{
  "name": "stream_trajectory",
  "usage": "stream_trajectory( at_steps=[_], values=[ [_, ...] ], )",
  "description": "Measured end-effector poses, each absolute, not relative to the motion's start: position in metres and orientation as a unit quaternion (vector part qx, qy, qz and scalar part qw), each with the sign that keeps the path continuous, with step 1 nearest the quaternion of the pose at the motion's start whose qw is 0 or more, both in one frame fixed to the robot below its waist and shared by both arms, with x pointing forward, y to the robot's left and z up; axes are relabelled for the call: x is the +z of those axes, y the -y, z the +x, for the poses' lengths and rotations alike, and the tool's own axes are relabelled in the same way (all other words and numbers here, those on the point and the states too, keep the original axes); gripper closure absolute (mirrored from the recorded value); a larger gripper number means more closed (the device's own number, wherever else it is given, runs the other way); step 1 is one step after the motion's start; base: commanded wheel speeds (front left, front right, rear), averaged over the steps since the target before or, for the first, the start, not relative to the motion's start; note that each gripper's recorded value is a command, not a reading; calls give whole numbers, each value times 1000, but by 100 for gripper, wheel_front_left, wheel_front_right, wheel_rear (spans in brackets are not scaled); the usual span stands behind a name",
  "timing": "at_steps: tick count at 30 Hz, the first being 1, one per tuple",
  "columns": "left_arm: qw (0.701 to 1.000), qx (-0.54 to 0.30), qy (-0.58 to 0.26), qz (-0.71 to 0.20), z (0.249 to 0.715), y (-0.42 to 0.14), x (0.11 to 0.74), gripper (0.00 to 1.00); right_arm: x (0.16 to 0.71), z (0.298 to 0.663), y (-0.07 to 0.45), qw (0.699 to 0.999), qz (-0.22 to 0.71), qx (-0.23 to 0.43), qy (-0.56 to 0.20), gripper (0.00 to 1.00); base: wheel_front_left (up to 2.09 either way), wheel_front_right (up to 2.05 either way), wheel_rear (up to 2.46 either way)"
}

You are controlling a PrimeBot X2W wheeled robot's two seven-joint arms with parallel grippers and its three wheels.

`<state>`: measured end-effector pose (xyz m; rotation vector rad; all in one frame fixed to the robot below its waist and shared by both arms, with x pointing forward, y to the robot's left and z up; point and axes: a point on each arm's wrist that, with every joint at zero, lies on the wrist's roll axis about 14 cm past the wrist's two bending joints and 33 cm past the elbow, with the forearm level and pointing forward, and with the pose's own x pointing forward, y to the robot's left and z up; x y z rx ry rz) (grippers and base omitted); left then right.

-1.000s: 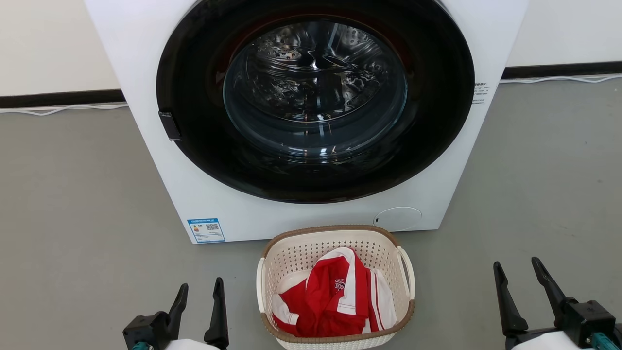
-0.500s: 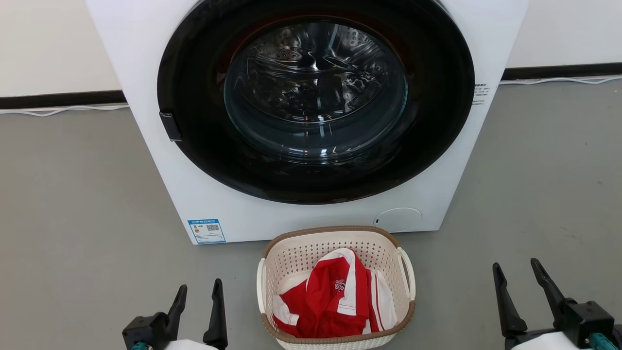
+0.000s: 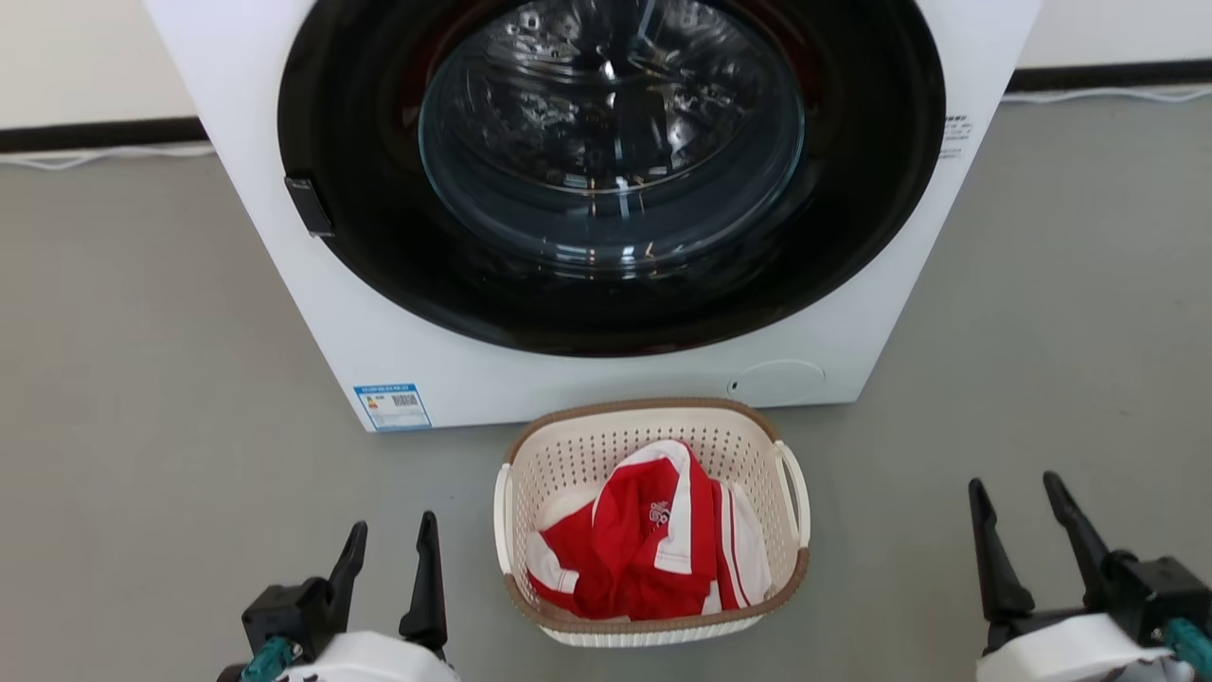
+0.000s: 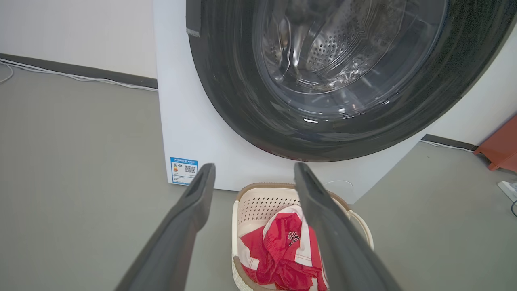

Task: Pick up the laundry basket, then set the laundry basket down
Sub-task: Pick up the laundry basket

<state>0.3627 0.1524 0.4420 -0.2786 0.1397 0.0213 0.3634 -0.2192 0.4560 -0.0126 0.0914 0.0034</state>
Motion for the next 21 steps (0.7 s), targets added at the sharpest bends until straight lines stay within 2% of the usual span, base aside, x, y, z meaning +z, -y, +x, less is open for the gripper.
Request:
stream_trajectory(
  at_steps=[21],
  values=[
    [986,-7,-110,-126,437,-130,406,0,416,441,219,996,16,21,-89,0,0,0,0]
  ],
)
